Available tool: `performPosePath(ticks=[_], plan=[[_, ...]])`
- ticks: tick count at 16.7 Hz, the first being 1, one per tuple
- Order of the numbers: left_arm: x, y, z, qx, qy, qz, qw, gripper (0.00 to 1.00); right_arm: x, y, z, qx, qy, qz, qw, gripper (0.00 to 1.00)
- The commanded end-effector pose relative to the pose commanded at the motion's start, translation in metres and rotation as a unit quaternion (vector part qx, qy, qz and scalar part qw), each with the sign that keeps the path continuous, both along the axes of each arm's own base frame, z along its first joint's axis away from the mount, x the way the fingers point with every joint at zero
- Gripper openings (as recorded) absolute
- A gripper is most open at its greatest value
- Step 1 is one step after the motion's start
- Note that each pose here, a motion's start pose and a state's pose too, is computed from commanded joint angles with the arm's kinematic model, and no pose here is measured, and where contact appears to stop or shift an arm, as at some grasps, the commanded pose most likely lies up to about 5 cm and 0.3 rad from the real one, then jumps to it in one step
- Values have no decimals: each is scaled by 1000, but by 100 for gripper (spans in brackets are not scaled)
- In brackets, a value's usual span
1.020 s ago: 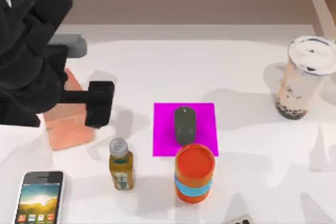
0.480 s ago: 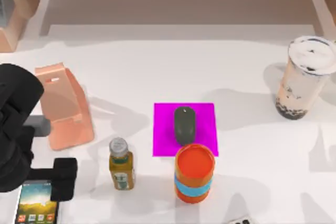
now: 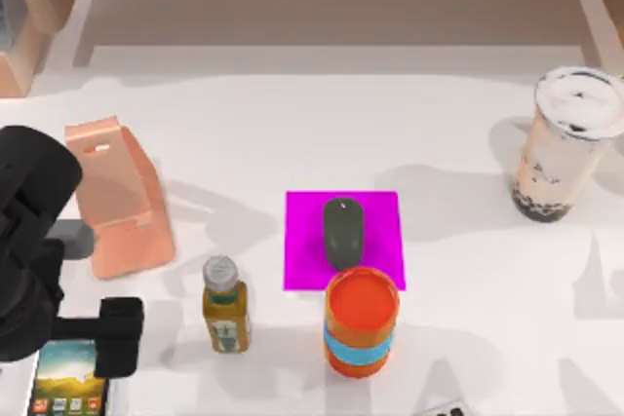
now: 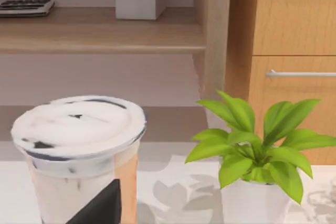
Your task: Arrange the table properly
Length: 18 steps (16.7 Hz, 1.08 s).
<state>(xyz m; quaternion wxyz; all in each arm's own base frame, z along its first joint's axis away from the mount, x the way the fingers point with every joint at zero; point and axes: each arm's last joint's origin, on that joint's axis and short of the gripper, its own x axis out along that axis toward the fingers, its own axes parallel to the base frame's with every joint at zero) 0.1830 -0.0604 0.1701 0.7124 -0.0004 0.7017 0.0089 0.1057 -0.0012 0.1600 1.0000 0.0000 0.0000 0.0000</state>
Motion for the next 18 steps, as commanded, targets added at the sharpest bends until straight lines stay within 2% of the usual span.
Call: performPosePath(ticks=[8,13,18], plan=[[2,1,-61,-1,-5,1,1000,100,0,0,0,0,0,0,1000,100],[1,1,-67,0,-2,1,1000,100,0,0,0,0,0,0,1000,100],[1,1,-67,0,-2,1,1000,62,0,0,0,0,0,0,1000,100]])
